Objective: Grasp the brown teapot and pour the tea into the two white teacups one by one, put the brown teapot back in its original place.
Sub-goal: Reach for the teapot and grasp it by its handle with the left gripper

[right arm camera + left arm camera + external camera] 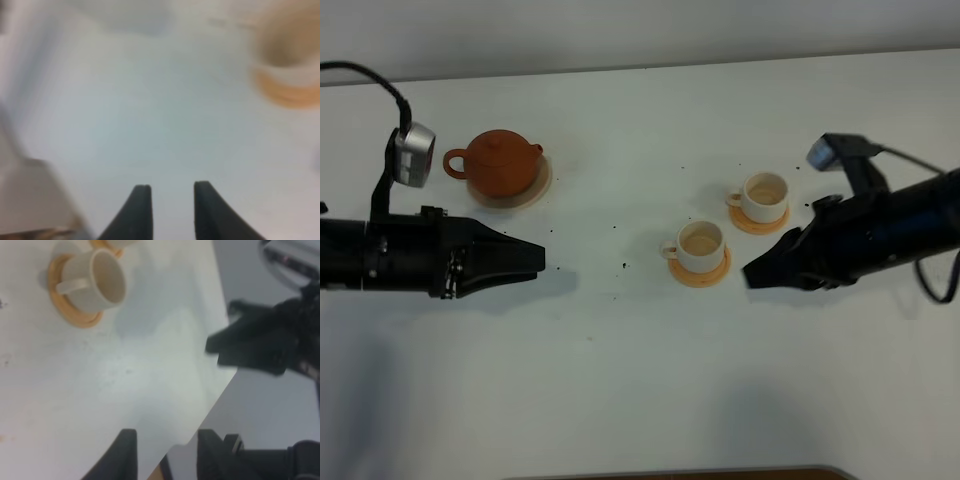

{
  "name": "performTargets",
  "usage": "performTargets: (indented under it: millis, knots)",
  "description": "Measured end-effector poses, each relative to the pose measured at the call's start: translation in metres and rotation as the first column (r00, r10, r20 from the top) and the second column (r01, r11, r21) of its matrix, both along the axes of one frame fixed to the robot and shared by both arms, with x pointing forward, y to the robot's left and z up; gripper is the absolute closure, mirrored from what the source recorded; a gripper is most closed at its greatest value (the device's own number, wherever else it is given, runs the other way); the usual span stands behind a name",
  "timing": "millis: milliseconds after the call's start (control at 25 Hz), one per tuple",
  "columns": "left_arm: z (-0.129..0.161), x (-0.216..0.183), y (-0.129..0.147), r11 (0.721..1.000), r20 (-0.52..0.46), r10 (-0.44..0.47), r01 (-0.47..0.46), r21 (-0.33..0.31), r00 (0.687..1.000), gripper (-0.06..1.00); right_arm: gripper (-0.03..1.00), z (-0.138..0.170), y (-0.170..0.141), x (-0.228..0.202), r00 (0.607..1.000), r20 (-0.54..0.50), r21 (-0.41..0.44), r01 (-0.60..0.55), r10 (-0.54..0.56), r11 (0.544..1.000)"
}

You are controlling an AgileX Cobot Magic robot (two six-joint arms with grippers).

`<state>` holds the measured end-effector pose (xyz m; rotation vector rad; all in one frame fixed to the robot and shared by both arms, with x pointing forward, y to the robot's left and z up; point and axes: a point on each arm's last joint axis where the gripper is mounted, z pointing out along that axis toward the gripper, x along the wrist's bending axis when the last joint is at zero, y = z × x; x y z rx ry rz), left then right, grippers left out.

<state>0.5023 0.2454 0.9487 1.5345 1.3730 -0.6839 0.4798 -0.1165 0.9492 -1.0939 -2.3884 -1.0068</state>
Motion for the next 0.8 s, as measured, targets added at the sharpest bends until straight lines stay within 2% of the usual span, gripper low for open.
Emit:
performTargets:
  millis: [80, 200, 320, 440, 640, 800]
  knots:
    - [0.005, 0.006, 0.002, 0.999, -0.029, -0.013, 0.014, 0.029, 1.0, 0.62, 0.73, 0.014, -0.008, 0.005, 0.998, 0.054, -0.112, 0.035, -0.029, 0.993]
    - [0.013, 0.013, 0.005, 0.995, -0.068, -0.041, 0.047, 0.087, 0.997, 0.62, 0.73, 0.039, -0.021, 0.003, 0.988, 0.12, -0.206, 0.121, -0.097, 0.971]
    - [0.021, 0.015, 0.009, 0.985, -0.09, -0.047, 0.06, 0.16, 0.995, 0.62, 0.73, 0.062, -0.039, -0.007, 0.969, 0.183, -0.298, 0.216, -0.166, 0.93]
    - [0.034, 0.017, 0.012, 0.977, -0.06, -0.024, 0.036, 0.212, 0.998, 0.62, 0.73, 0.083, -0.055, -0.022, 0.946, 0.242, -0.371, 0.294, -0.214, 0.881]
    - [0.052, 0.015, 0.013, 0.97, -0.001, -0.005, 0.005, 0.241, 1.0, 0.62, 0.73, 0.108, -0.061, -0.059, 0.939, 0.294, -0.478, 0.305, -0.178, 0.824]
    - [0.058, 0.012, 0.013, 0.969, 0.02, -0.004, -0.001, 0.245, 1.0, 0.62, 0.73, 0.123, -0.056, -0.092, 0.946, 0.32, -0.503, 0.22, -0.056, 0.836]
